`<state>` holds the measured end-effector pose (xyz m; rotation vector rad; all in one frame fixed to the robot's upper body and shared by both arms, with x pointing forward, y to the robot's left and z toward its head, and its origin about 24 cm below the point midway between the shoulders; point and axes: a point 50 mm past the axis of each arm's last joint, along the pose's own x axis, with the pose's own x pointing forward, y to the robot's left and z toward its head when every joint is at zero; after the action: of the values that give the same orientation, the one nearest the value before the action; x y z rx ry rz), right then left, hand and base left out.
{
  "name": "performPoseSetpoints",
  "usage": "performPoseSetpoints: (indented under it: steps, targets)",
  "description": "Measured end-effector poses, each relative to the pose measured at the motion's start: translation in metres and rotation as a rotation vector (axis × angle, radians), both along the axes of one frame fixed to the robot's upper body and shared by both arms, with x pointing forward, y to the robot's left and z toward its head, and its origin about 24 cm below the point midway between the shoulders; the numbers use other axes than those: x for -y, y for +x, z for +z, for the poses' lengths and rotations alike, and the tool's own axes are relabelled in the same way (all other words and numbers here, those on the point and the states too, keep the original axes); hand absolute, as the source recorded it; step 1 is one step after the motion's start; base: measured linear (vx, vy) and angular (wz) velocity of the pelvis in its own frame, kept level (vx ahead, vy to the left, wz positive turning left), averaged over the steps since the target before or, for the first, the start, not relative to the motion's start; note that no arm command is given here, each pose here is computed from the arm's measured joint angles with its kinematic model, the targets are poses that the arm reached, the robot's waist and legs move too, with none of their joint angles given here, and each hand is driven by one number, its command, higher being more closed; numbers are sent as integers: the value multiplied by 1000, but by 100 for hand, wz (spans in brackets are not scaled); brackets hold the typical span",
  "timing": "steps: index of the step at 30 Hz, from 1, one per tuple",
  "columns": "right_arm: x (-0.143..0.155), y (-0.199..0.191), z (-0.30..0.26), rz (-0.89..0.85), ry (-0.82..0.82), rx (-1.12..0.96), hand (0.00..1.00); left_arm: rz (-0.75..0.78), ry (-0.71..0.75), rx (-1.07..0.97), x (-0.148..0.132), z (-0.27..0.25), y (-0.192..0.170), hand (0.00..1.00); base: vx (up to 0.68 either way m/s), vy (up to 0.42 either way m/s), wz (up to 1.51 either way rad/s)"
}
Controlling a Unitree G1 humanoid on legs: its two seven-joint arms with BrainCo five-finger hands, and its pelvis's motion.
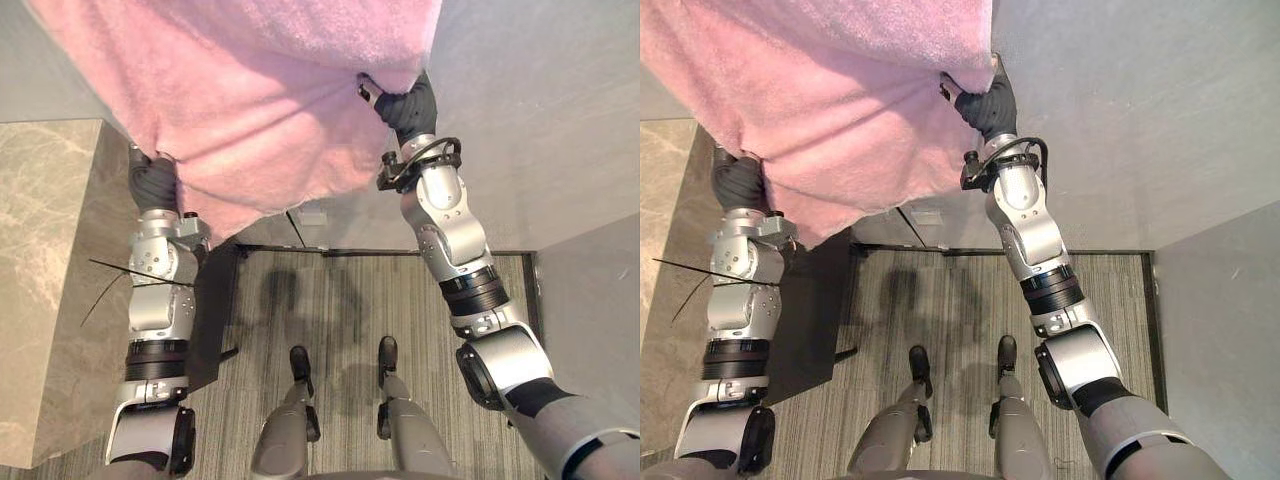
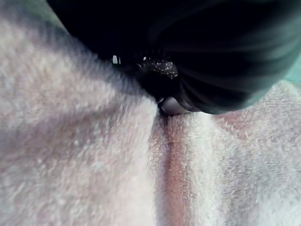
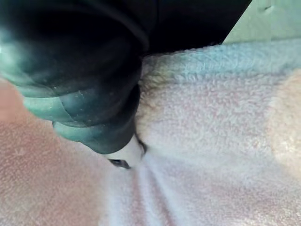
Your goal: Organize washtable
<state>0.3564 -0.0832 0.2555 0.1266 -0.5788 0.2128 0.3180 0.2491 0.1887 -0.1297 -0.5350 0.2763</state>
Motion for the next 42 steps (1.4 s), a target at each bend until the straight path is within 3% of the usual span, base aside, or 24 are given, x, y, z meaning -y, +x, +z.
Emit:
performPoseSetpoints:
  steps: [7,19,22,29,32,34,40,42]
  targets:
    - [21,2,-10,22,16,-39,0,107,17,15,-31,11,-7,0,3,8,4]
    - [31,-2,-11,41,-15,-29,0,90,30,46,-38,22,-10,0,0,2,-1]
    - [45,-1,-18,24,12,-58,0,93,33,64,-42,26,-11,0,0,0,0]
    - [151,-19,-53,-293,196,-147,0,236,-36,102,-73,25,-34,0,4,4,-1]
    - [204,-58,-51,-517,320,-59,0,361,-13,170,-87,28,-70,0,7,2,-1]
    - [220,-74,-49,-619,339,-13,0,422,9,212,-88,31,-86,0,34,-1,9]
    - [212,-98,-46,-704,332,74,0,431,91,240,-67,25,-104,0,15,3,14]
    - [201,-97,-49,-647,290,73,0,332,150,217,-56,24,-101,0,-11,6,3]
